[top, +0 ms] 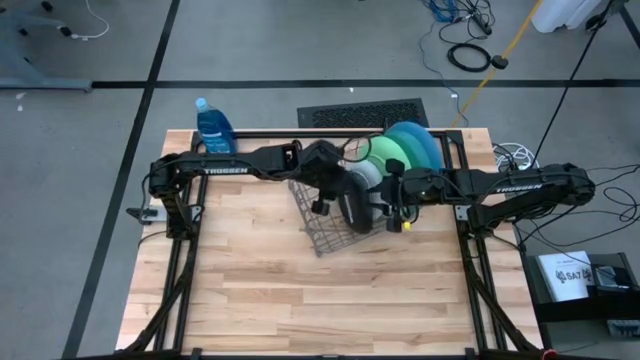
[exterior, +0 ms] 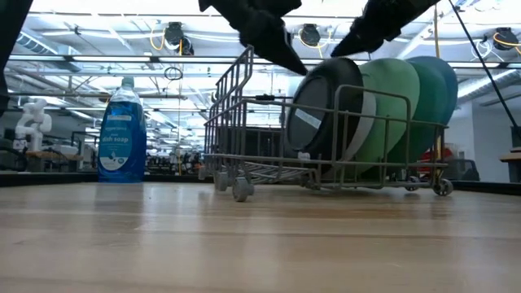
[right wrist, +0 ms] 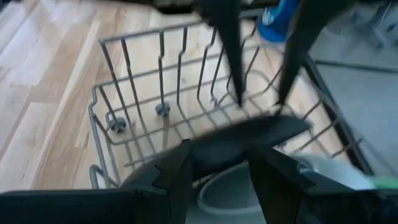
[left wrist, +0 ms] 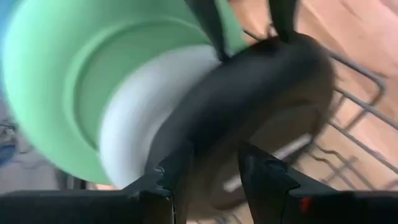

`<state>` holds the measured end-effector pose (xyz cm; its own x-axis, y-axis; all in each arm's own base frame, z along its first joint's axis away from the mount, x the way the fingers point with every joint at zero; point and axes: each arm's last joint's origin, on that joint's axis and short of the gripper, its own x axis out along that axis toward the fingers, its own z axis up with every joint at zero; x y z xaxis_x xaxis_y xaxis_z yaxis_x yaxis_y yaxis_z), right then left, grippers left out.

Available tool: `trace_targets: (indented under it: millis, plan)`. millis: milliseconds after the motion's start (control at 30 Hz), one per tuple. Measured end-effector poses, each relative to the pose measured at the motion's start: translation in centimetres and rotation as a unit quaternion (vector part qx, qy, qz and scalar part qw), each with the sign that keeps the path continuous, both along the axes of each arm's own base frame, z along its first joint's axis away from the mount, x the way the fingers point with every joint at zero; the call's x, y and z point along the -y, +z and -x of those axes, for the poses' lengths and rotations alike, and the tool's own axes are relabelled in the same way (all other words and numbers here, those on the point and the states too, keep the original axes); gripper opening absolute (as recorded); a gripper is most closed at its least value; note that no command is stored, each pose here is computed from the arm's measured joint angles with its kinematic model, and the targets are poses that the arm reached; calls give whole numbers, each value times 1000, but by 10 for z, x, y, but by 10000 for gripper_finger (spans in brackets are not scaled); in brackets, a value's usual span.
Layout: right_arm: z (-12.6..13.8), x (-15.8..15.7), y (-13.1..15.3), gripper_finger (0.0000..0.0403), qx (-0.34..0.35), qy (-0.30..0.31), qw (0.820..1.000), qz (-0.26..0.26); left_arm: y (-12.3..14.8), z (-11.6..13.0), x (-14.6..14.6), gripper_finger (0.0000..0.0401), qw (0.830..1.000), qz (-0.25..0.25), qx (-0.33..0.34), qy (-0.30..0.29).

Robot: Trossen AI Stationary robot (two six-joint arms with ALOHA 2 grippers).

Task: Sort dishes
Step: Put the black plate into the dish rack

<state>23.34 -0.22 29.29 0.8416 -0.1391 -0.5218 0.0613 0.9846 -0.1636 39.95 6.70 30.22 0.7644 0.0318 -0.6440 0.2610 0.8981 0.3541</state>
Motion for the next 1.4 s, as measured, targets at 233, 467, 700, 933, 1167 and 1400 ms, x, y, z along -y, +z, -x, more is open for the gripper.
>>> trace_targets:
  millis: [233, 467, 700, 933, 1167, 1400]
  plan:
    - [-5, 0, 9, 146, 50, 14, 998, 30, -7, 7, 2, 127, 998, 23, -48, -13]
    - [-2, 3, 5, 146, 41, -69, 996, -47, -12, 11, 9, 127, 995, 31, -89, 22]
    - [1, 4, 2, 146, 36, -144, 982, -116, -17, 17, 9, 127, 988, 35, -129, 77]
    - [4, 5, 7, 146, 64, -175, 966, -177, -21, 23, 11, 127, 978, 65, -163, 112]
    - [4, -8, 12, 146, 63, -135, 969, -197, -21, 22, 22, 127, 978, 57, -165, 118]
    - [-9, -26, 50, 146, 212, 49, 960, -174, -17, 15, 36, 127, 987, 30, -129, 87]
